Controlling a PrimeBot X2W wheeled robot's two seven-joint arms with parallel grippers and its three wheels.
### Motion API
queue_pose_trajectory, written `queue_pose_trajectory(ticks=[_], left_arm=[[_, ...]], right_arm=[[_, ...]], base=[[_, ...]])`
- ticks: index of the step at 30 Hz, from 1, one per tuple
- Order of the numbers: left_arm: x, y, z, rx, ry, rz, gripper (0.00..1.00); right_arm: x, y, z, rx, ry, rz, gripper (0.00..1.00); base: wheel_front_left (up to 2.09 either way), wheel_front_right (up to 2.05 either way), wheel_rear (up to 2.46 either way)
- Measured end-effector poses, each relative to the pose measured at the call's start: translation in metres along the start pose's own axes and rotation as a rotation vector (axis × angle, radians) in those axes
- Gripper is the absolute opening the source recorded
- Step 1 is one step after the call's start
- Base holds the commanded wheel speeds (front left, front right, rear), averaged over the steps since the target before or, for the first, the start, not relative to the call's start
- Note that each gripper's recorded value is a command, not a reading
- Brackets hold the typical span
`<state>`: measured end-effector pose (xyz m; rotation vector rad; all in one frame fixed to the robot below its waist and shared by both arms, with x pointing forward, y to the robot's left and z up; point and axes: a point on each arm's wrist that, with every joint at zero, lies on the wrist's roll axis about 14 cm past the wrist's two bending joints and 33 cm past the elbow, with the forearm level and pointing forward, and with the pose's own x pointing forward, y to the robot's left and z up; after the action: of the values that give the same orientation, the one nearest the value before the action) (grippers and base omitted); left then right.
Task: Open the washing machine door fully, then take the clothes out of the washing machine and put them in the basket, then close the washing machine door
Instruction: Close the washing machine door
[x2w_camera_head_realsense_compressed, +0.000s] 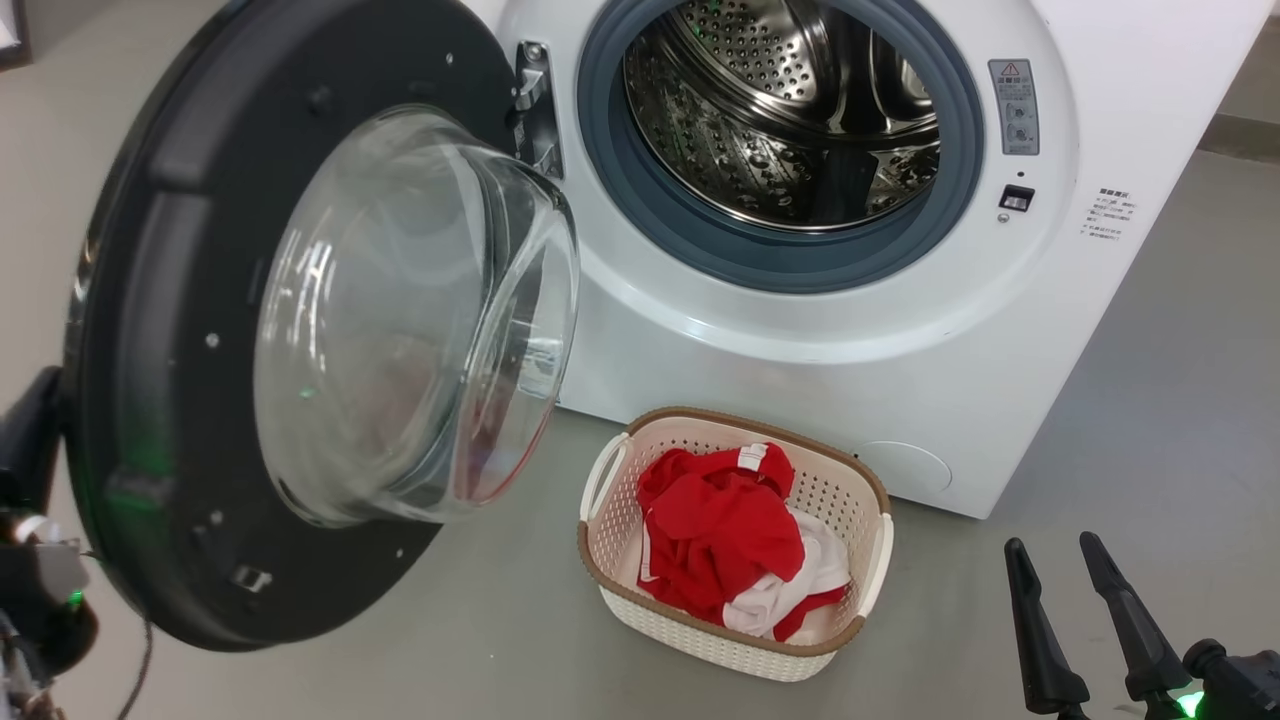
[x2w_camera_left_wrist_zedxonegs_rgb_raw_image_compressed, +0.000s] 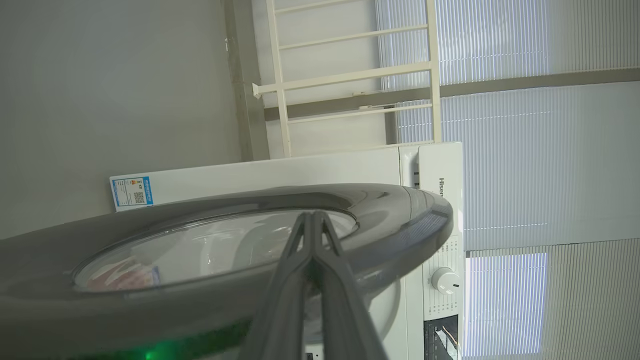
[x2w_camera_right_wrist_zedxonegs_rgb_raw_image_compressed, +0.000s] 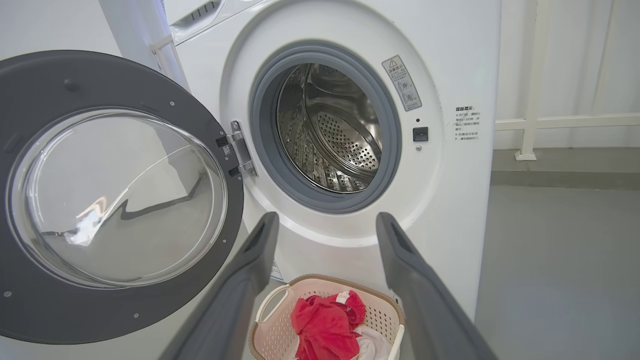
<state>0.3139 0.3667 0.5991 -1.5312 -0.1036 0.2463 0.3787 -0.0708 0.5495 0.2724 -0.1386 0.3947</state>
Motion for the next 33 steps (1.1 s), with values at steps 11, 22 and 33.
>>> queue_pose_trajectory(ticks=[11,22,33], left_arm=[[-0.005,-0.011,-0.049,-0.009,0.122,-0.042,0.00],[-0.013,-0.024,-0.082,-0.023,0.211,-0.085,0.00],[-0.015,-0.031,-0.118,-0.035,0.316,-0.109,0.00]], right_arm=[[-0.001,-0.005,-0.003,0.006,0.004,-0.014,1.00],[-0.006,-0.011,-0.001,0.003,-0.004,-0.036,1.00],[-0.012,-0.021,-0.001,0.008,-0.005,-0.071,1.00]], base=[[0.00,0.00,0.00],[0.00,0.00,0.00],[0.00,0.00,0.00]])
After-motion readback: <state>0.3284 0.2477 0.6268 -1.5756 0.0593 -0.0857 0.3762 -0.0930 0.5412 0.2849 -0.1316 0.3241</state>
